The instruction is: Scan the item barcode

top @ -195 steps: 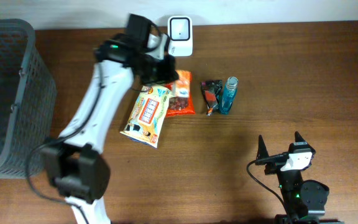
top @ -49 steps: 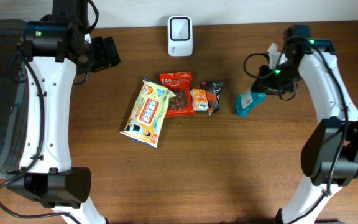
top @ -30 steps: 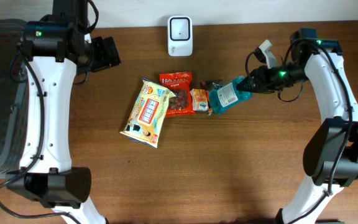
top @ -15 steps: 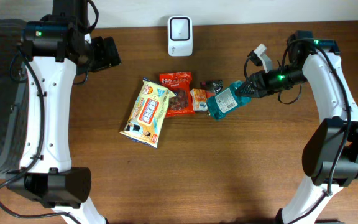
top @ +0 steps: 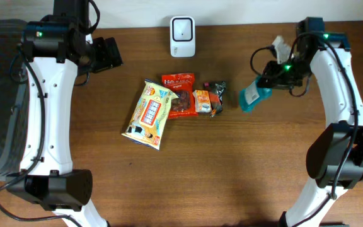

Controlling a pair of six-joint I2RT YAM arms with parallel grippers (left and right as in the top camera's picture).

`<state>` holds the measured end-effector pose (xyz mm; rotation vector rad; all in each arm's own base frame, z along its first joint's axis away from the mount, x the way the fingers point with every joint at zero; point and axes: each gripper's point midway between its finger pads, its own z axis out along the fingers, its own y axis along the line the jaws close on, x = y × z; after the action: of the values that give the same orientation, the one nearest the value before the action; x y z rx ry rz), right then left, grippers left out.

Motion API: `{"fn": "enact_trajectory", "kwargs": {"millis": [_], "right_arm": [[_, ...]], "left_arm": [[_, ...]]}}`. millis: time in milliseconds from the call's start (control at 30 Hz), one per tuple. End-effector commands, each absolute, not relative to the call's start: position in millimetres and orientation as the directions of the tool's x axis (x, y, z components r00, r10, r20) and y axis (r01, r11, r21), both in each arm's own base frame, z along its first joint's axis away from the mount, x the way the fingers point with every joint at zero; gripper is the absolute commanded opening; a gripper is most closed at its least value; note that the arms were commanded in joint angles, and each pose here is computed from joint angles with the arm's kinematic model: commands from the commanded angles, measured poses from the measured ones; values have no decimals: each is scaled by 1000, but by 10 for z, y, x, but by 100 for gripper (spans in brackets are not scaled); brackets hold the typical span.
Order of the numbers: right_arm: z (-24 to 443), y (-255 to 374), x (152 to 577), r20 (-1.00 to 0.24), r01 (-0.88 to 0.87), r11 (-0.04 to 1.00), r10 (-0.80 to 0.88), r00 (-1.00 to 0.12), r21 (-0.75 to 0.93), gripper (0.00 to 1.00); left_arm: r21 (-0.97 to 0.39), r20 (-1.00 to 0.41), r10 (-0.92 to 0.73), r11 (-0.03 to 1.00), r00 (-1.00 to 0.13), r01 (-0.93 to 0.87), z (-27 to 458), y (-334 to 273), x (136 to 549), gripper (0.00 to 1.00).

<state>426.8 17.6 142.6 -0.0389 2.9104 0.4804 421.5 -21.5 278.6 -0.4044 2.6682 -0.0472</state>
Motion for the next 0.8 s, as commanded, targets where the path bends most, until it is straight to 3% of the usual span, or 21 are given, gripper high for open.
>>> {"fn": "enact_trajectory", "kwargs": {"millis": [0, 200, 333, 367, 400, 633, 767], "right_arm": [[1461, -55, 4307, -185, 150, 980, 173, -968, 130, 17], [1291, 388, 4432, -189, 262, 959, 279, -942, 109, 20], [1122, 474, 4424, -148, 294, 951, 306, -940, 99, 30], [1120, 481, 4418, -144, 298, 949, 311, -939, 101, 34], [1118, 494, 4405, -136, 297, 949, 310, -941, 107, 49], [1189, 489, 4360, -126, 283, 954, 294, -947, 100, 72], [1658, 489, 4479, -211, 159, 982, 178, -961, 107, 82]], "left_arm": [[-91, -418, -300, 953, -857, -290, 2772, -189, 4220, 99], [-91, -418, -300, 953, -857, -290, 2772, -189, 4220, 99], [-91, -418, -300, 953, -857, -290, 2772, -189, 4220, 99], [-91, -418, -300, 953, -857, -290, 2772, -189, 4220, 99], [-91, -418, -300, 953, -857, -290, 2772, -189, 4220, 99], [-91, -418, -300, 953, -857, -290, 2772, -189, 4220, 99], [-91, -418, -300, 953, -857, -290, 2772, -189, 4220, 99]]}}
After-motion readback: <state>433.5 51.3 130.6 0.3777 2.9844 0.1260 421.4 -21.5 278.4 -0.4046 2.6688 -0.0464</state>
